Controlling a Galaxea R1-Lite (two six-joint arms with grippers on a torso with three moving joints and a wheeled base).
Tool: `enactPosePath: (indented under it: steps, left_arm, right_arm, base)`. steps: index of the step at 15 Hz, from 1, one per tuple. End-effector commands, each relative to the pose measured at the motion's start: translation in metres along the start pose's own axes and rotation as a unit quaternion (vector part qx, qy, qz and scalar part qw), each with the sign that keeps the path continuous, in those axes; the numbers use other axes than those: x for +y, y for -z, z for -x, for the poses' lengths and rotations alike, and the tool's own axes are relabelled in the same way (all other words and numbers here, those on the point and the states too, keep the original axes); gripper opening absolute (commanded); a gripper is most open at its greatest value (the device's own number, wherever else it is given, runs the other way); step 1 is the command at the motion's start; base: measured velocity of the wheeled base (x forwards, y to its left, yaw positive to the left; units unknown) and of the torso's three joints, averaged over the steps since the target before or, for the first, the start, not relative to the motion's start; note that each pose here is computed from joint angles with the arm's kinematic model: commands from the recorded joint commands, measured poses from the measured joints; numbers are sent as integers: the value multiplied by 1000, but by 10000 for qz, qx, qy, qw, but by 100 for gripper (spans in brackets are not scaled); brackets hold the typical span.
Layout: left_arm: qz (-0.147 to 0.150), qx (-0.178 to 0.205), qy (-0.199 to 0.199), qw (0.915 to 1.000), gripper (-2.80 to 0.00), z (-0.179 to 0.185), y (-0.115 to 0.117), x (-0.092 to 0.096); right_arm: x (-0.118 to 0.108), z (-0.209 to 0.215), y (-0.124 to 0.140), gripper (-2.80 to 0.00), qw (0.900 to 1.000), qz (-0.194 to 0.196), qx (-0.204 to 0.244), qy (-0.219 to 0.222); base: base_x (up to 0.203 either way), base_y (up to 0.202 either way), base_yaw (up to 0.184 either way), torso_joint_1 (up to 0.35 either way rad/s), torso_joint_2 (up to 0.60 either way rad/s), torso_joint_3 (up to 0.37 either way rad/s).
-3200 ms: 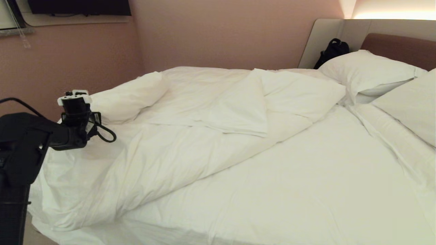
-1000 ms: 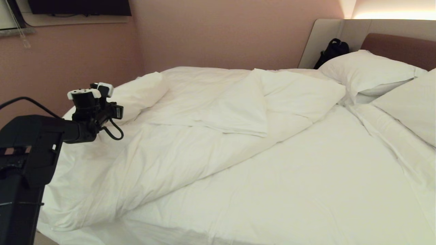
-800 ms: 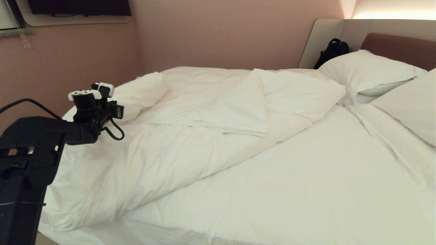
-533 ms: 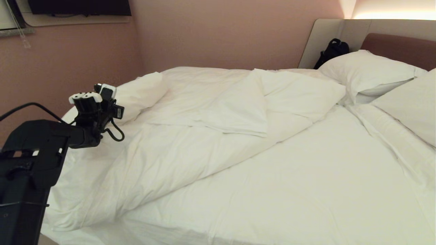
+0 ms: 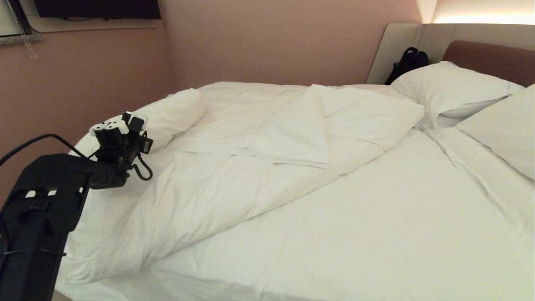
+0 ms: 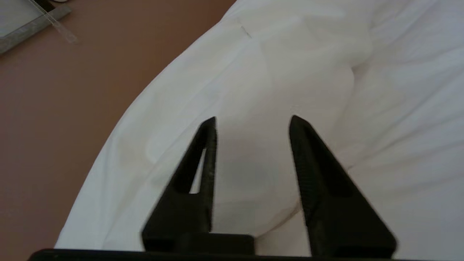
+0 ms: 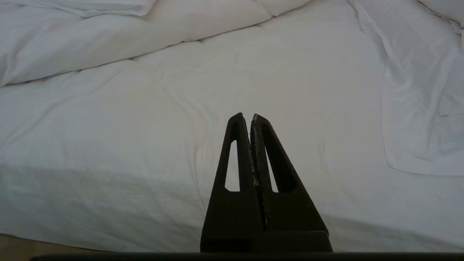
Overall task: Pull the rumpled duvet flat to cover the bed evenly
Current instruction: Flatten the corners of the folded blanket
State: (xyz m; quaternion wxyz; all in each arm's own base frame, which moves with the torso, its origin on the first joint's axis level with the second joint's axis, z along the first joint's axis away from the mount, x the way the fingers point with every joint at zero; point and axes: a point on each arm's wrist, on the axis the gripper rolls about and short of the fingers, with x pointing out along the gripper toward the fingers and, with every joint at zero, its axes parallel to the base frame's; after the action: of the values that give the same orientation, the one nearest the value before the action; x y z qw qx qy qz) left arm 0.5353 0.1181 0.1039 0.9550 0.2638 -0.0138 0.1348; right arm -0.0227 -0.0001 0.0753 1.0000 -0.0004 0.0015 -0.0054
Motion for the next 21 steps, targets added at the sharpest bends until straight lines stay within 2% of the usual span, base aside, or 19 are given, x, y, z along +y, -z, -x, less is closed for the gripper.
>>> enactPosePath:
  steps: [1,4,6,9,12,20,21]
  left_arm:
    - [-91,48,-69,9999,0,0,3,0]
    - [-229,145,-308,9992,0,0,0,4]
    - [-420,273,-491,9975,0,0,0,6]
    - [-490,442,-425,9969,0,0,5,7]
    - [-547,896,-197,9943,0,1,16,12]
    - [-523,903,-275,9942,0,1,17,19]
    - [-523,898,-279,9942,-280,1,17,18]
  right_arm:
    - [0,0,0,-280,10000,3,0,-1]
    - [0,0,0,-280,10000,-1,0,-1]
    - [0,0,0,-280,10000,0,0,-1]
    - [0,0,0,-280,10000,3,0,-1]
    - [0,0,0,-280,10000,-2,0,-1]
    - [0,0,0,-280,10000,3,0,-1]
    - [0,0,0,-280,10000,3,0,-1]
  base:
    - [0,0,0,0,0,0]
    - [0,0,0,0,0,0]
    - [0,0,0,0,0,0]
    - [0,0,0,0,0,0]
    - [0,0,0,0,0,0]
    - [0,0,0,0,0,0]
    - [0,0,0,0,0,0]
